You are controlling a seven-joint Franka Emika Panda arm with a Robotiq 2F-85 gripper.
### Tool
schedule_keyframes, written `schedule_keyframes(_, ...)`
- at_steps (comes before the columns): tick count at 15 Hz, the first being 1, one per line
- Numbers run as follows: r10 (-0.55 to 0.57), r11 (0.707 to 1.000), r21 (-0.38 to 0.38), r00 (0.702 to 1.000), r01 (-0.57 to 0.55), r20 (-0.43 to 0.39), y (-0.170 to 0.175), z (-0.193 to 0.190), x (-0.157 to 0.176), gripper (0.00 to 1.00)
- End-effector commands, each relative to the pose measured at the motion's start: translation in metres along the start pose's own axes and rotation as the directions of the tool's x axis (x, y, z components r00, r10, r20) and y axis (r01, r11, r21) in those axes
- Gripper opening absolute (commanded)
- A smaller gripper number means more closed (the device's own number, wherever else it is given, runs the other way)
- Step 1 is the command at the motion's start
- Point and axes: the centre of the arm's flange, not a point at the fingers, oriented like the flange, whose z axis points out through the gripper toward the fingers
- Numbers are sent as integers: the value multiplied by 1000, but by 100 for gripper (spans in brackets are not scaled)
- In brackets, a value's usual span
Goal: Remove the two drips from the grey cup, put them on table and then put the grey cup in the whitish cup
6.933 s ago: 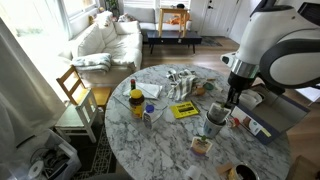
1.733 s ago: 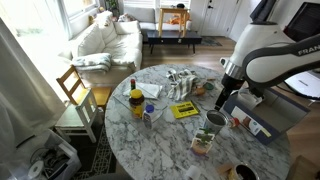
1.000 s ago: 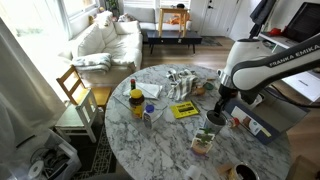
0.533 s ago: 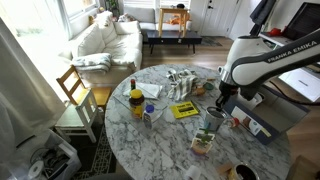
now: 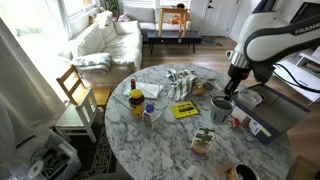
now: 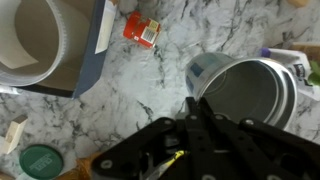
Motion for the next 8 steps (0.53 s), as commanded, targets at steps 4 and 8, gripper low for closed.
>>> schedule_keyframes(4,59,997,-37,992,-64,-115,52,-121,-77,1)
schedule_keyframes(8,105,993,-33,979,-112,-175,69,-139,-81,5)
